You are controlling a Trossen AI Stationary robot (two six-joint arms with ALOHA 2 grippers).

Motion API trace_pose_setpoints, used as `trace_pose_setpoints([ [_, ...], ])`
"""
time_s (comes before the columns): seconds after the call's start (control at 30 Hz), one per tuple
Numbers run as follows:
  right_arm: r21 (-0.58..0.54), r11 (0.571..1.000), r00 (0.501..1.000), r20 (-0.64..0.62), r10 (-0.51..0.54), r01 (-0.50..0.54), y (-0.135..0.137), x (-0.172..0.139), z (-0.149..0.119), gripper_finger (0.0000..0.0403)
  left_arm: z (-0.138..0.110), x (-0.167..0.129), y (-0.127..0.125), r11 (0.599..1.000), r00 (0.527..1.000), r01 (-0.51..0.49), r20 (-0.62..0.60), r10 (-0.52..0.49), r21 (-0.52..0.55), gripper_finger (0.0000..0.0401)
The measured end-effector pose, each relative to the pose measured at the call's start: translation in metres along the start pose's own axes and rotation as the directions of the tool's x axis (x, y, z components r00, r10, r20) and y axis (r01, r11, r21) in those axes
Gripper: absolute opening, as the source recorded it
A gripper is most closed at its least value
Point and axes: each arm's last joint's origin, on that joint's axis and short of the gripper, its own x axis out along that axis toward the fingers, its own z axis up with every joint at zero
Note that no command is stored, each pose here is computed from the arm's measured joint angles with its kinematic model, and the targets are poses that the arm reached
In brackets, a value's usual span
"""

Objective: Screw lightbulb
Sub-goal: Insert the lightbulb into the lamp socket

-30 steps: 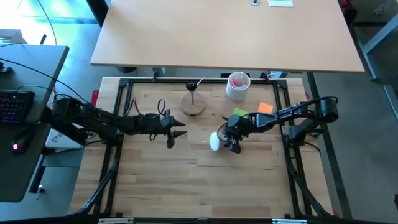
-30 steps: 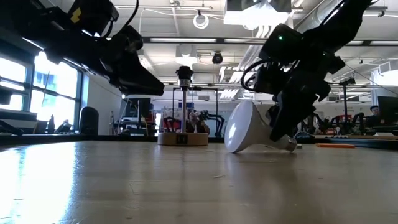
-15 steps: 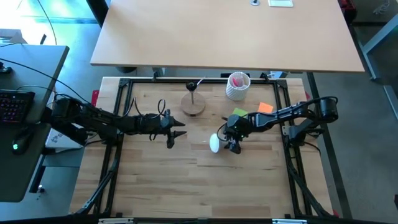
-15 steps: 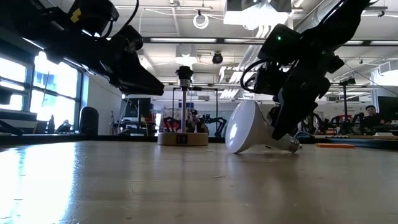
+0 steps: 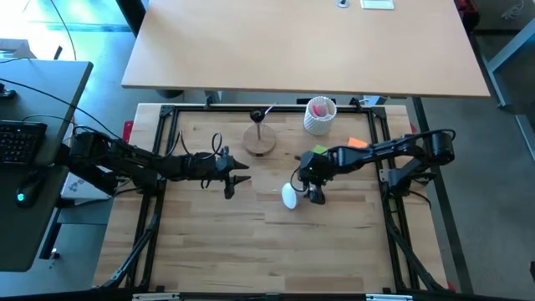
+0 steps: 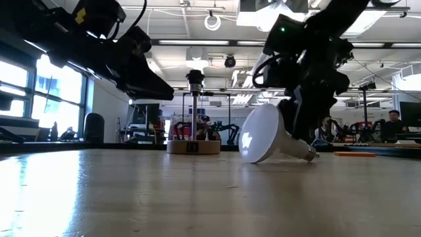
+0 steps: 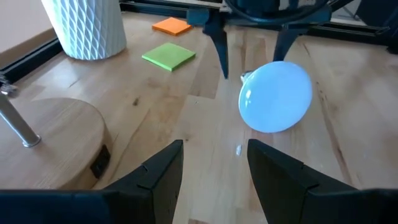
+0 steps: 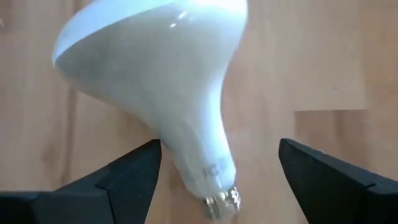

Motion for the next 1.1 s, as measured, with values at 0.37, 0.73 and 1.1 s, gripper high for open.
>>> trace_pose_setpoints([
  [0.37, -0.226, 0.974, 0.993, 0.118, 0.012, 0.015, 0.03, 0.0, 0.017, 0.0323, 0.0, 0.0, 0.002, 1.0, 1.0, -0.015, 0.0, 0.015, 0.006, 0.0174],
  [0.73, -0.2, 0.979, 0.986, 0.165, 0.003, 0.03, 0.028, 0.012, 0.022, 0.0323, 0.0, 0.0, 0.003, 0.999, 1.0, -0.018, 0.001, 0.018, 0.038, 0.0174],
  [1.1, -0.202, 0.979, 0.988, 0.148, 0.044, -0.014, 0.023, 0.045, 0.022, 0.0319, 0.0, 0.0, 0.004, 0.999, 1.0, -0.023, 0.002, 0.023, 0.03, 0.0174],
])
